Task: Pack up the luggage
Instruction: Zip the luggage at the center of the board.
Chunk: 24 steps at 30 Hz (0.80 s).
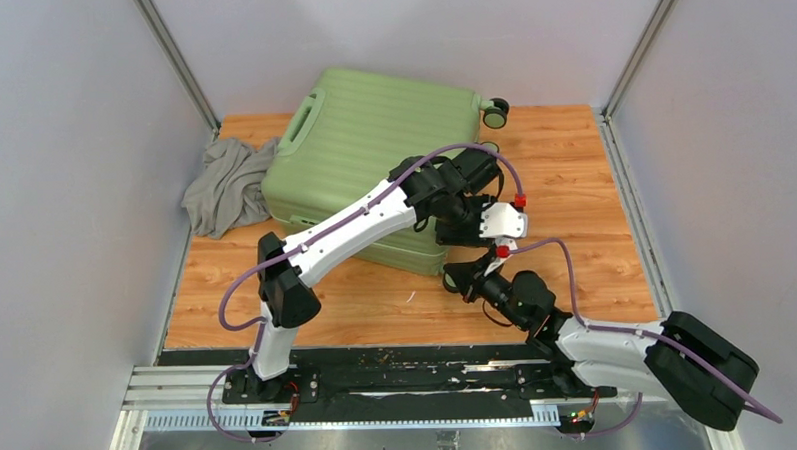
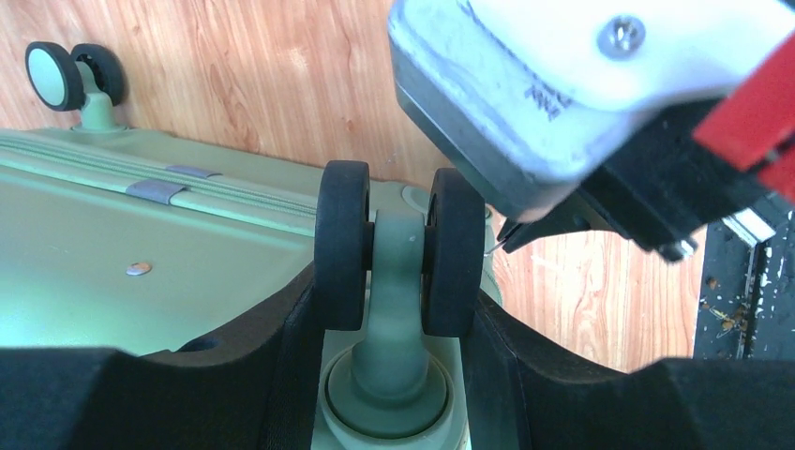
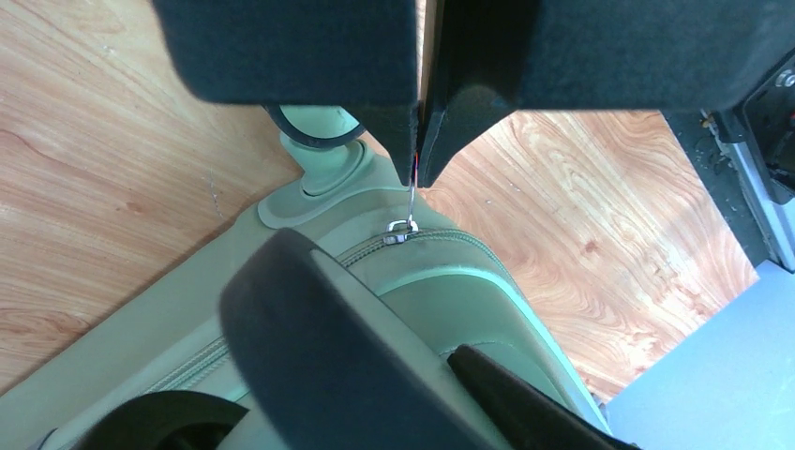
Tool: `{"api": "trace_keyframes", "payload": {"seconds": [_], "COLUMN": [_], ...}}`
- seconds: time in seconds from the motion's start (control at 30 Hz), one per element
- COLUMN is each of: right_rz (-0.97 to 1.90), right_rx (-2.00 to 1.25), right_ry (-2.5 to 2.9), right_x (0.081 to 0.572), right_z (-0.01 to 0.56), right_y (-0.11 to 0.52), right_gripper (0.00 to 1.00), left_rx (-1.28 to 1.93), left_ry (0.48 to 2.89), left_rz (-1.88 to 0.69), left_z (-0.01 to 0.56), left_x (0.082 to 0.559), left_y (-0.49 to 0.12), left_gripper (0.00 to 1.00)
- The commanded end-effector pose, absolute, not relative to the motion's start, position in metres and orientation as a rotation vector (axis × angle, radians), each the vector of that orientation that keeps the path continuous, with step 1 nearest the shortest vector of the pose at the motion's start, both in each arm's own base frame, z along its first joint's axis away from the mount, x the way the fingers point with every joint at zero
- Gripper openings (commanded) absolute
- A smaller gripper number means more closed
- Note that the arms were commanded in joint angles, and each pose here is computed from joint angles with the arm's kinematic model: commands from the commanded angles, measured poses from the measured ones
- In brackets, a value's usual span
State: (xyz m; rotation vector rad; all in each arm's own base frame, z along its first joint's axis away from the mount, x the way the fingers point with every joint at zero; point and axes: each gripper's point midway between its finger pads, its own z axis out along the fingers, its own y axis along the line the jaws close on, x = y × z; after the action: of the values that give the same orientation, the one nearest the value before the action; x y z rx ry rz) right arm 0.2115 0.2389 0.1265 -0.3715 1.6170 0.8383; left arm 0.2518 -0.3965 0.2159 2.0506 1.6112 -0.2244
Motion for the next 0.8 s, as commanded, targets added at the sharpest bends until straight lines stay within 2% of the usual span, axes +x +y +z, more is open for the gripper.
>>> {"api": "trace_keyframes", "payload": {"seconds": [0.0, 0.77], "right_rz": [0.859, 0.826], "right_rx": [-0.479, -0.762], "right_ry": [1.609, 1.446], "right_x": [0.199, 0.18], "right_z": [0.123, 0.167], "right_y": [0.258, 0.314], "right_gripper": [0.0, 0.0], "left_rx": [1.667, 1.447], "left_ry": [1.388, 1.366], "left_rz": [-0.158, -0.252], "left_z": [0.311, 0.344], "left_x": [0.312, 0.328], "left_y": [-0.438, -0.465], "left_gripper": [0.0, 0.0]}}
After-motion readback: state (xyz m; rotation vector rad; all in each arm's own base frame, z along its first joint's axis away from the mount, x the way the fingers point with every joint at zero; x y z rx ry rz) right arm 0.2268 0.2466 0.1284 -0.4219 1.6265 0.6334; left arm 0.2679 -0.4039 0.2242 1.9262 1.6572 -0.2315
